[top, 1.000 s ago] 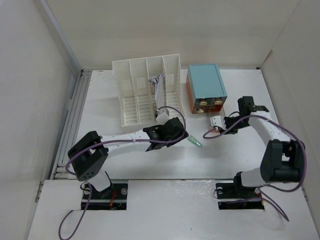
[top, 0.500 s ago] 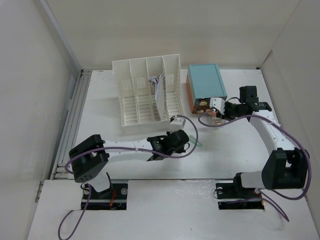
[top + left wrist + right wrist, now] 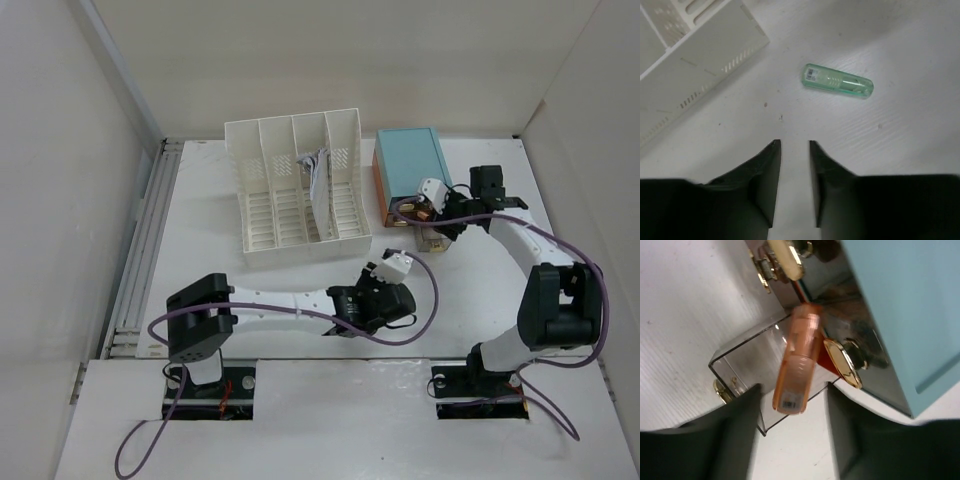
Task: Organize the desk
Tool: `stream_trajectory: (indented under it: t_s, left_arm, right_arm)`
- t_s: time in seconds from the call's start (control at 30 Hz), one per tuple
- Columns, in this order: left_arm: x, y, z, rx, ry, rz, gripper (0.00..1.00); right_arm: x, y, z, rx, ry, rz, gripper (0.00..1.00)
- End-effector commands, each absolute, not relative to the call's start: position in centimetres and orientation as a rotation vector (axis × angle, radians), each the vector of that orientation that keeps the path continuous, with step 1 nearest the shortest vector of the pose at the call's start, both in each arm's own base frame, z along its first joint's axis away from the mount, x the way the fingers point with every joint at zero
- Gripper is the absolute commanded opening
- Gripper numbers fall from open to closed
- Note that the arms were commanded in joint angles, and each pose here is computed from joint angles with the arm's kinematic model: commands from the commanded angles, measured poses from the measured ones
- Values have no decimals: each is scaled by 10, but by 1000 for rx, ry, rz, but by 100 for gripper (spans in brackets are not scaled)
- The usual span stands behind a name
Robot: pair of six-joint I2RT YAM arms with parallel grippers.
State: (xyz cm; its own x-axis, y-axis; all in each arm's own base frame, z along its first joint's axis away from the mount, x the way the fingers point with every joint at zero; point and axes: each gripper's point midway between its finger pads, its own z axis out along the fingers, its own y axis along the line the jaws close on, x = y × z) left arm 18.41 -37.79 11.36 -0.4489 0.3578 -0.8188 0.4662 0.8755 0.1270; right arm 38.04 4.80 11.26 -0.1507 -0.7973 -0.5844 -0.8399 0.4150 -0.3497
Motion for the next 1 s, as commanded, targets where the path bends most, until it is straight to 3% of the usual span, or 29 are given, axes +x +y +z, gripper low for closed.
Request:
stream_trajectory:
  t_s: [0.0,0.03,0.13,0.23,0.27,0.3,0.33,0.37,0.4,0.43,0.47,0.5,0.53,0.57,0.63,0.67,0.7,0.97]
  left_arm:
    - [202,-357,145,533,1996,-19,33]
    - [203,-347,151,511,1985,4,73]
    - [199,-340,158,438,1983,-30,87]
    - [188,-332,172,387,1961,-117,86]
    - [181,-337,190,351,1946,-243,82]
    - [174,-332,183,366,1952,-278,66]
    - [170,-331,187,360,1951,-337,51]
    - [167,-330,191,350,1945,-395,34]
    - [161,-323,199,316,1928,-500,17]
    - [160,-317,205,294,1912,-533,0]
    - [157,-313,207,269,1910,-578,0]
    - [153,-306,225,225,1879,-667,0]
    - [152,-297,217,226,1879,-667,0]
    - [150,-293,219,218,1870,-695,0]
    - [148,-281,221,169,1855,-749,0]
    - [147,-277,221,152,1854,-765,0]
    - [146,-275,220,139,1854,-777,0]
    - [147,-261,206,-41,1891,-829,0]
  right_arm:
    - [403,50,137,-1333,1894,10,68]
    - [403,50,143,-1329,1882,0,73]
    - [395,58,153,-1339,1853,27,74]
    - [372,78,157,-1400,1812,75,74]
    - [362,80,173,-1389,1756,58,74]
    - [354,93,179,-1413,1704,59,71]
    - [349,101,188,-1418,1646,41,36]
    - [340,103,183,-1386,1663,32,7]
    - [330,108,202,-1379,1592,-13,0]
    - [320,122,208,-1391,1538,3,0]
    - [311,129,209,-1334,1559,50,0]
    - [297,136,206,-1327,1553,82,17]
    - [284,151,206,-1349,1537,160,51]
    - [274,155,199,-1332,1588,247,100]
    - [258,169,186,-1274,1685,444,100]
    - [255,177,182,-1257,1711,511,44]
    - [253,185,178,-1230,1760,566,0]
    - [276,210,128,-1236,2062,353,0]
